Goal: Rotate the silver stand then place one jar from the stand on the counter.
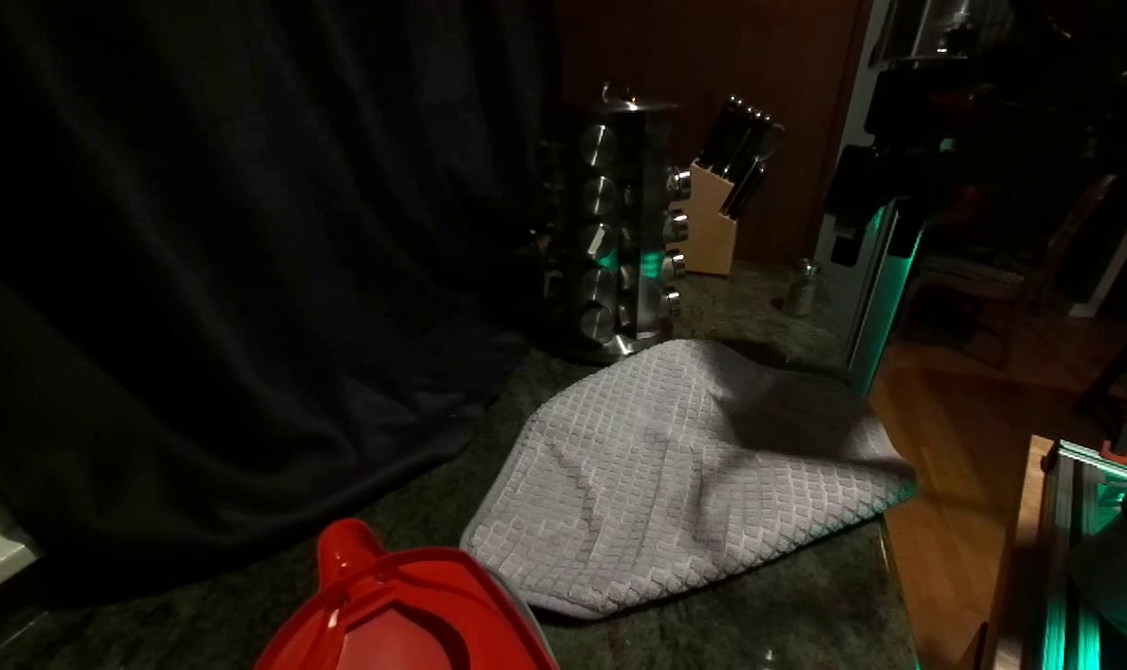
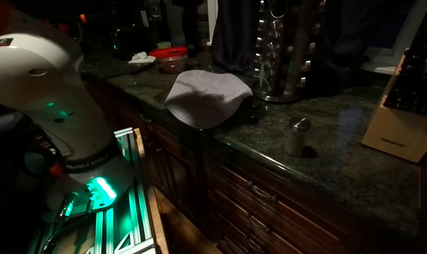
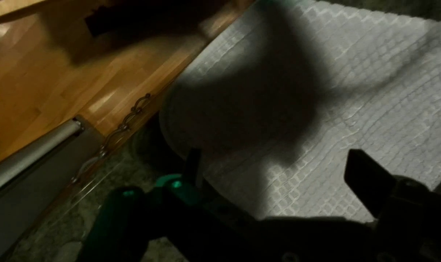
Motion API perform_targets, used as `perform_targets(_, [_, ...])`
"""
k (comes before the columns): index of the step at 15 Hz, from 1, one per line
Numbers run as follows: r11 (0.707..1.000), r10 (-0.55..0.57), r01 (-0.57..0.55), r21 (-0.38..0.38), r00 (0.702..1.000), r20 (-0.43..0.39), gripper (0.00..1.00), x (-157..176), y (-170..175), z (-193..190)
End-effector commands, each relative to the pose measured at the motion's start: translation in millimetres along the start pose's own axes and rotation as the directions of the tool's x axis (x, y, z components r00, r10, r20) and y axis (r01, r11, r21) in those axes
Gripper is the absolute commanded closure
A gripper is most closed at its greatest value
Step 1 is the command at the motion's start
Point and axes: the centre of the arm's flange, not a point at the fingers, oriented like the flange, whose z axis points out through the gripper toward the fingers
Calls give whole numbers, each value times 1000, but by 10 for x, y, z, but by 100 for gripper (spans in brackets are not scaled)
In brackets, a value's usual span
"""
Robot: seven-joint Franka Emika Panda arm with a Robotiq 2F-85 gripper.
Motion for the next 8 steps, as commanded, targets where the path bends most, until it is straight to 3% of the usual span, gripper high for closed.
perform_targets(1, [1000,14,-14,21,1000,18,0,1,-29,29])
perform_targets(5, [999,31,-32,39,999,33,0,8,-50,48])
perform_targets(8, [989,66,-75,127,995,69,0,227,0,-8])
